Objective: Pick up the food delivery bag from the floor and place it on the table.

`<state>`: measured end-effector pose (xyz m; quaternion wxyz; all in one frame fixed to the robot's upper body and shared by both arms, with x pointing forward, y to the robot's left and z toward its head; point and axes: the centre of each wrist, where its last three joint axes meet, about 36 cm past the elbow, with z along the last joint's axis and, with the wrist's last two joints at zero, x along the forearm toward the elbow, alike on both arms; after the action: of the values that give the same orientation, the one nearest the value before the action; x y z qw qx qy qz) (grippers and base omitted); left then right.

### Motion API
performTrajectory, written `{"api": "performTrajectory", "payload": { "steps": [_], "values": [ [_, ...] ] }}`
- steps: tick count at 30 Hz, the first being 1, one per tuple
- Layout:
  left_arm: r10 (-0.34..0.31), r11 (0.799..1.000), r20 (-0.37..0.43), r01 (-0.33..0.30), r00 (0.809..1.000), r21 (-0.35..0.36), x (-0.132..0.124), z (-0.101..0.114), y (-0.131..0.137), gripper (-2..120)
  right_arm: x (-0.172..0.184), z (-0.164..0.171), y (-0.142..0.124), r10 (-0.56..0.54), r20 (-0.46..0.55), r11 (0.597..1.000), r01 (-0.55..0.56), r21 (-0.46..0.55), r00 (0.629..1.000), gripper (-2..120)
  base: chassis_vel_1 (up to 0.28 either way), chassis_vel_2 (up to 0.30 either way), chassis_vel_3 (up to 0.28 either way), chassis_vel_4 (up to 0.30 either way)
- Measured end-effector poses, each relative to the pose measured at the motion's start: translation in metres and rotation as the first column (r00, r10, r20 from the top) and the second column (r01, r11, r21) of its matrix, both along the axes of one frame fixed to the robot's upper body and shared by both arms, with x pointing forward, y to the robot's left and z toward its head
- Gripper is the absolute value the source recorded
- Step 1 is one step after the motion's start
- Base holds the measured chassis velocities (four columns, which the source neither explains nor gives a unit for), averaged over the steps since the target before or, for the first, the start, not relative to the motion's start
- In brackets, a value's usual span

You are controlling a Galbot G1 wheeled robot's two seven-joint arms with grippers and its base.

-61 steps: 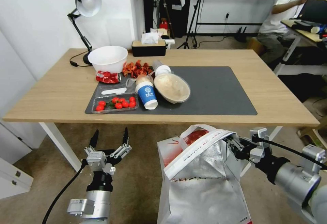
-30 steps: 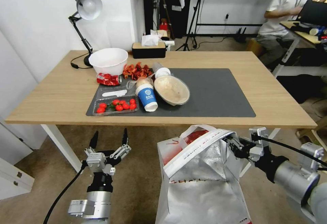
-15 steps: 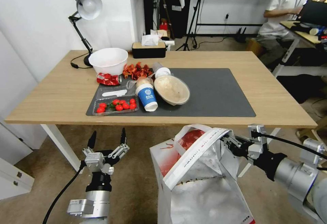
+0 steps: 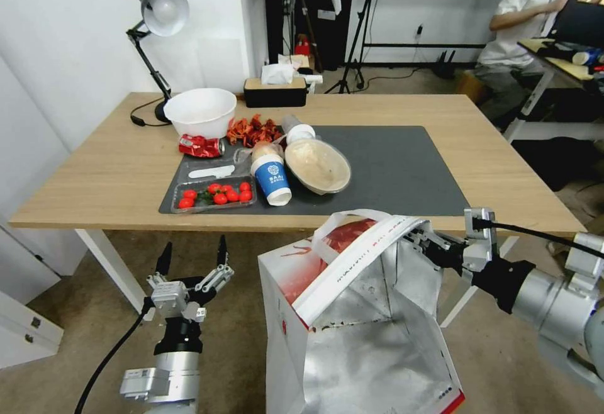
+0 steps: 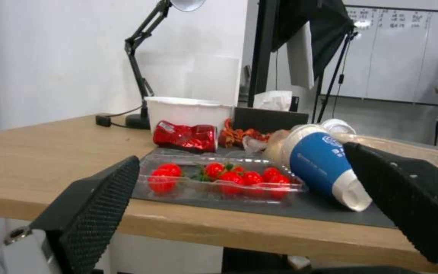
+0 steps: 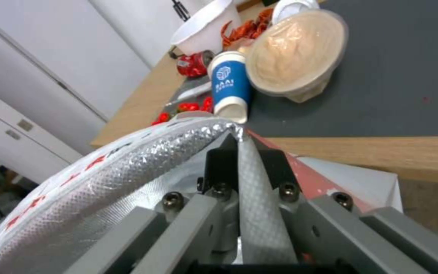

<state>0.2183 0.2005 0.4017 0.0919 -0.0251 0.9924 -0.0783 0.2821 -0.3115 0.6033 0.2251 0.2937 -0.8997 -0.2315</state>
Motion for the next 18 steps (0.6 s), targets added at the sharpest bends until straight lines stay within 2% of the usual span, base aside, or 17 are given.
{"api": "performTrajectory", "payload": {
  "steps": [12, 16, 18],
  "values": [
    [0.01, 1.0, 0.002, -0.01, 1.0, 0.005, 0.0, 0.0, 0.001, 100, 0.005, 0.015, -0.004, 0.036, 0.022, 0.998, -0.037, 0.054, 0.999, 0, 0.0, 0.0, 0.0, 0.0],
    [0.011, 1.0, 0.004, -0.012, 1.0, 0.006, 0.0, 0.001, 0.001, 100, 0.006, 0.021, -0.007, 0.043, 0.08, 0.996, -0.049, 0.07, 0.996, 0, 0.0, 0.0, 0.0, 0.0],
    [0.012, 1.0, 0.008, -0.012, 1.0, 0.007, 0.0, 0.002, 0.001, 100, 0.007, 0.028, -0.009, 0.039, 0.145, 0.996, -0.051, 0.079, 0.989, 0, 0.0, 0.0, 0.0, 0.0]
  ]
}}
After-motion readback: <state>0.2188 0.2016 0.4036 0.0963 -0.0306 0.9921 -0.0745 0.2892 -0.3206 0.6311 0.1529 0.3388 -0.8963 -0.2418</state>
